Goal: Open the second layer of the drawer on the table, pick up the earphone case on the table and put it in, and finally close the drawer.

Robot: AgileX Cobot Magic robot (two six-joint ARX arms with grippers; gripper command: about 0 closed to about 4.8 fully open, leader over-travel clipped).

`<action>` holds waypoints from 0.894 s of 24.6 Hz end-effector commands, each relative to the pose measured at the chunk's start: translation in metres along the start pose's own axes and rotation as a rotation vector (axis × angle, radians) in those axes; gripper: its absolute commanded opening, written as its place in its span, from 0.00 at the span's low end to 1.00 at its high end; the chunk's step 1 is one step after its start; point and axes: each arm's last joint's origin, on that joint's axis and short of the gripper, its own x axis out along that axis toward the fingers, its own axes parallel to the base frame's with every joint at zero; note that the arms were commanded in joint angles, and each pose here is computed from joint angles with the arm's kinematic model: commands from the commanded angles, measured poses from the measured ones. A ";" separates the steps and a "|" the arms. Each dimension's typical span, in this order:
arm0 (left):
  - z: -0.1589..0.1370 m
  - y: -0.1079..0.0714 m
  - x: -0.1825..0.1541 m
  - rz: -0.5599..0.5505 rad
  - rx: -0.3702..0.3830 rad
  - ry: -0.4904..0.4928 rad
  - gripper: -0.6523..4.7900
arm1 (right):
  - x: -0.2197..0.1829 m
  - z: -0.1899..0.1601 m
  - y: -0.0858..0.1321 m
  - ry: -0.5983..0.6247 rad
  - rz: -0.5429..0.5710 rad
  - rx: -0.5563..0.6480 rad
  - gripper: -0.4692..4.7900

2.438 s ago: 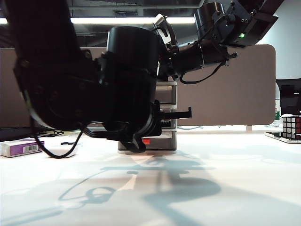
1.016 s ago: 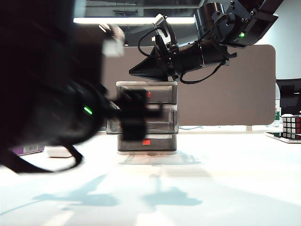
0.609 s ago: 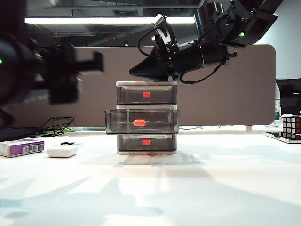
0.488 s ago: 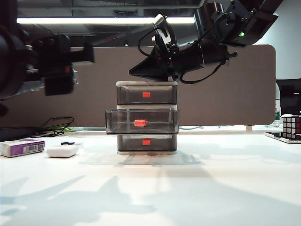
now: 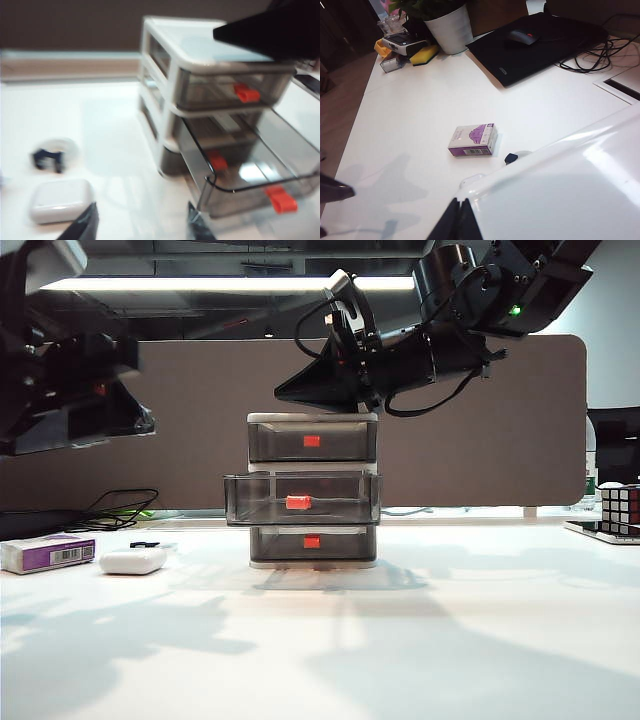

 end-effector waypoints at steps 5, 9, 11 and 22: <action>0.039 0.050 0.022 -0.012 0.040 0.165 0.51 | 0.002 -0.019 -0.003 0.081 -0.001 0.106 0.08; 0.068 0.071 0.029 -0.047 0.049 0.115 0.37 | 0.002 -0.019 -0.003 0.083 0.001 0.109 0.08; 0.075 0.084 0.037 -0.074 0.068 0.123 0.34 | 0.002 -0.019 -0.003 0.084 0.001 0.109 0.08; 0.059 0.110 0.088 -0.338 0.304 0.306 0.93 | 0.002 -0.021 -0.003 0.094 0.013 0.122 0.08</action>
